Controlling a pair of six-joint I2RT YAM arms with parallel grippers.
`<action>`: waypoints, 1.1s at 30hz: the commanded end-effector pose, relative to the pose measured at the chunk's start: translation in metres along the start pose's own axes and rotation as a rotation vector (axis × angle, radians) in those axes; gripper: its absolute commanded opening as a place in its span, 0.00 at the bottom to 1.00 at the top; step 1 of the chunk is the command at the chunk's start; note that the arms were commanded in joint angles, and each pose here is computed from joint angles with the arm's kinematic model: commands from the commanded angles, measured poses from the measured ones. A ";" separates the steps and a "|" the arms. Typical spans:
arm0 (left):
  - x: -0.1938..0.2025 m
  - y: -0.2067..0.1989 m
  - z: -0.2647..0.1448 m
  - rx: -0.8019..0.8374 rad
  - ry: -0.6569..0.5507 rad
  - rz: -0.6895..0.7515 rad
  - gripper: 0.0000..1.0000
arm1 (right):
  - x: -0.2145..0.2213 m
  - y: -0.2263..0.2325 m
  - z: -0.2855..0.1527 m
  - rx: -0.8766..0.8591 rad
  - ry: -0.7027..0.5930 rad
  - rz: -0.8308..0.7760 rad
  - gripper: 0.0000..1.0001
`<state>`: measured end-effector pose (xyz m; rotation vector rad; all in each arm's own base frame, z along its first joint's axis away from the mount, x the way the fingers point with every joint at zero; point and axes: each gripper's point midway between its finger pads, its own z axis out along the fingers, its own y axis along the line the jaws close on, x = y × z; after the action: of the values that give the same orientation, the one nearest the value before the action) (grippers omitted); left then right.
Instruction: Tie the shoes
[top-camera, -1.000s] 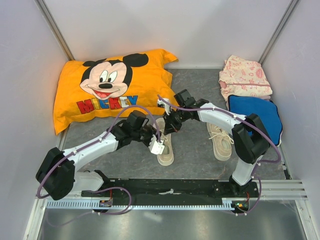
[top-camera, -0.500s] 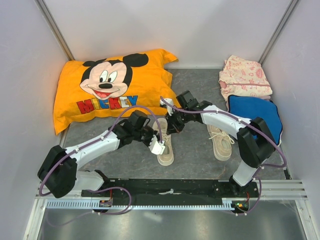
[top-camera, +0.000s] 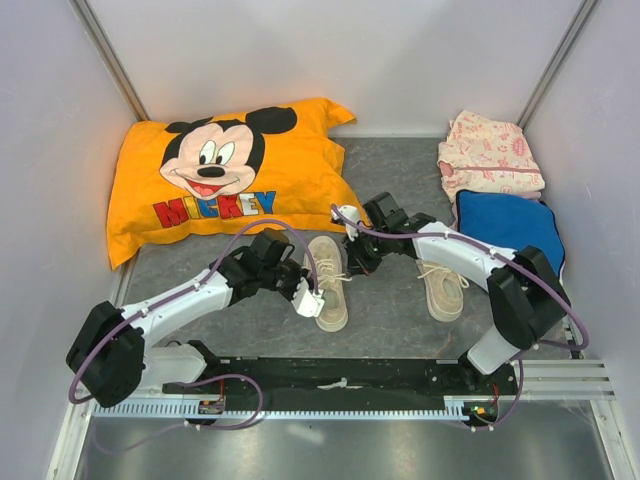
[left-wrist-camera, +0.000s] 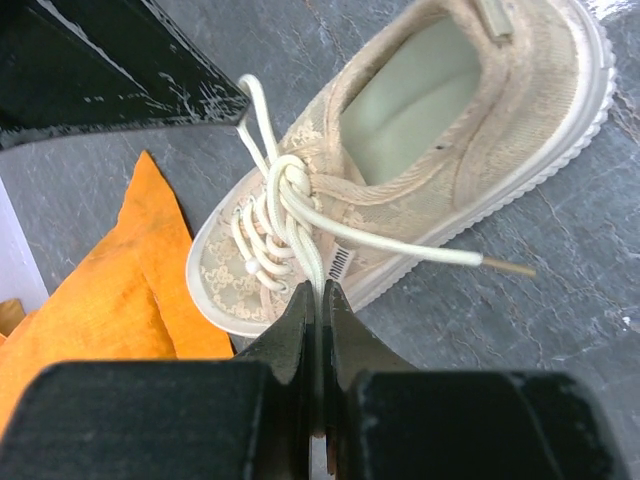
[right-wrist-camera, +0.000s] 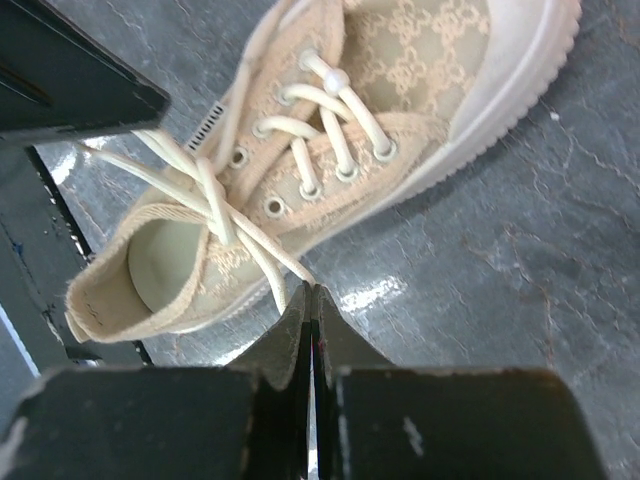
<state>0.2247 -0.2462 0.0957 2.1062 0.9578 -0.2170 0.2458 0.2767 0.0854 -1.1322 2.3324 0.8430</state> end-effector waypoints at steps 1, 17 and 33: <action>-0.001 -0.010 -0.005 0.014 0.008 -0.036 0.02 | 0.003 -0.011 -0.010 0.062 -0.020 -0.009 0.00; 0.012 -0.019 -0.005 0.014 0.039 -0.076 0.02 | 0.022 -0.017 -0.013 0.082 0.001 -0.003 0.00; -0.004 0.010 -0.038 -0.179 -0.005 -0.414 0.44 | 0.005 0.010 -0.013 -0.100 -0.017 -0.137 0.15</action>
<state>0.2267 -0.2311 0.1092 1.8825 1.2621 -0.2902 0.2269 0.2635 0.0823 -1.2082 2.2857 0.9155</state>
